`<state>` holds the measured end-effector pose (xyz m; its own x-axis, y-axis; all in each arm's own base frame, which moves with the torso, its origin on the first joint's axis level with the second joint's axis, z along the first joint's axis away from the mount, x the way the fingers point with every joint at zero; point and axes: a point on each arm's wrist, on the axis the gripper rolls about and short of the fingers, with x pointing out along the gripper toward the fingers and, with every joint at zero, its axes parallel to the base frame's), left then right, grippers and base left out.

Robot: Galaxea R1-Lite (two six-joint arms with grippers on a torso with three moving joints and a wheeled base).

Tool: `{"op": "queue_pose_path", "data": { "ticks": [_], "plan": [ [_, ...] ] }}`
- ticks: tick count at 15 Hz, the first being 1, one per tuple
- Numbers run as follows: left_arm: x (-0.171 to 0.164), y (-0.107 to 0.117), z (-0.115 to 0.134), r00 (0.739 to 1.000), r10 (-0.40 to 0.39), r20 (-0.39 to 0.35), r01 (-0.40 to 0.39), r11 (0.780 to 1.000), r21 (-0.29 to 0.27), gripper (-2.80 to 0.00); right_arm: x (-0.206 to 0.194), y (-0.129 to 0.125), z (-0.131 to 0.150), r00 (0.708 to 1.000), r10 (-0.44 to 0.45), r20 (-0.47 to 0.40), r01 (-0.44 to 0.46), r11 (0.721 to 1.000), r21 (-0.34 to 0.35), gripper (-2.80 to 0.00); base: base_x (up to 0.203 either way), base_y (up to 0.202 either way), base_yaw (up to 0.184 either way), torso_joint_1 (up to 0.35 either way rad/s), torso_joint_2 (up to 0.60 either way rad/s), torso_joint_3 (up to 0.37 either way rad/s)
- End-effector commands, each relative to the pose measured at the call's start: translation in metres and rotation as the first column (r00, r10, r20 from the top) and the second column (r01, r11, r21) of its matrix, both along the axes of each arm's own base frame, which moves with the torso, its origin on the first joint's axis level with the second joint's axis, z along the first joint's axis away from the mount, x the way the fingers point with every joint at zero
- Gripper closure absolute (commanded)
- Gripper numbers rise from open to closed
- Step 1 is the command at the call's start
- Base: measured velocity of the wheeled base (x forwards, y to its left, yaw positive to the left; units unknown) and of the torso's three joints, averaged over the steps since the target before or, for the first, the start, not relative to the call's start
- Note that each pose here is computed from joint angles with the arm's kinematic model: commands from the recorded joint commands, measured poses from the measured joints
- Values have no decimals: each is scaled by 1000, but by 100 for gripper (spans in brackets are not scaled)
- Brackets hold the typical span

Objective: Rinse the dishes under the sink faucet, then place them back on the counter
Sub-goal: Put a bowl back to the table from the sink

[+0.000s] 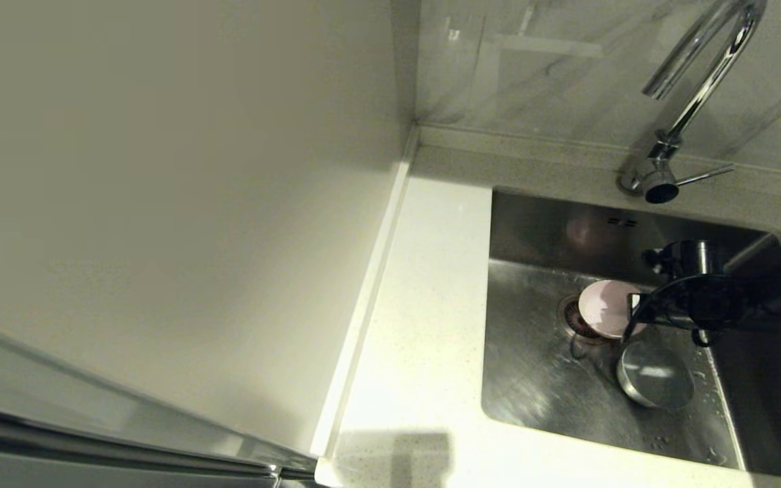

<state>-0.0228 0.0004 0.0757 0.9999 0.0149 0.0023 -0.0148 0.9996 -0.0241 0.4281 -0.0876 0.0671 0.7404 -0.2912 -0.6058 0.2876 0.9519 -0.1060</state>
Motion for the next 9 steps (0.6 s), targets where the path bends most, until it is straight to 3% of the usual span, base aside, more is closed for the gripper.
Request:
{"op": "queue_pose_path", "data": {
  "ticks": [1, 6, 9],
  "plan": [
    [0, 0, 0, 1000, 0, 4, 0, 1000, -1, 0, -18, -6, 42, 996, -27, 81, 29, 999, -22, 0, 0, 0, 0, 0, 0, 0],
    [0, 0, 0, 1000, 0, 4, 0, 1000, -1, 0, -90, -27, 108, 979, -97, 178, 111, 991, -76, 0, 0, 0, 0, 0, 0, 0],
    [0, 0, 0, 1000, 0, 4, 0, 1000, -1, 0, -138, -45, 144, 950, -173, 261, 208, 971, -114, 0, 0, 0, 0, 0, 0, 0]
  ]
}}
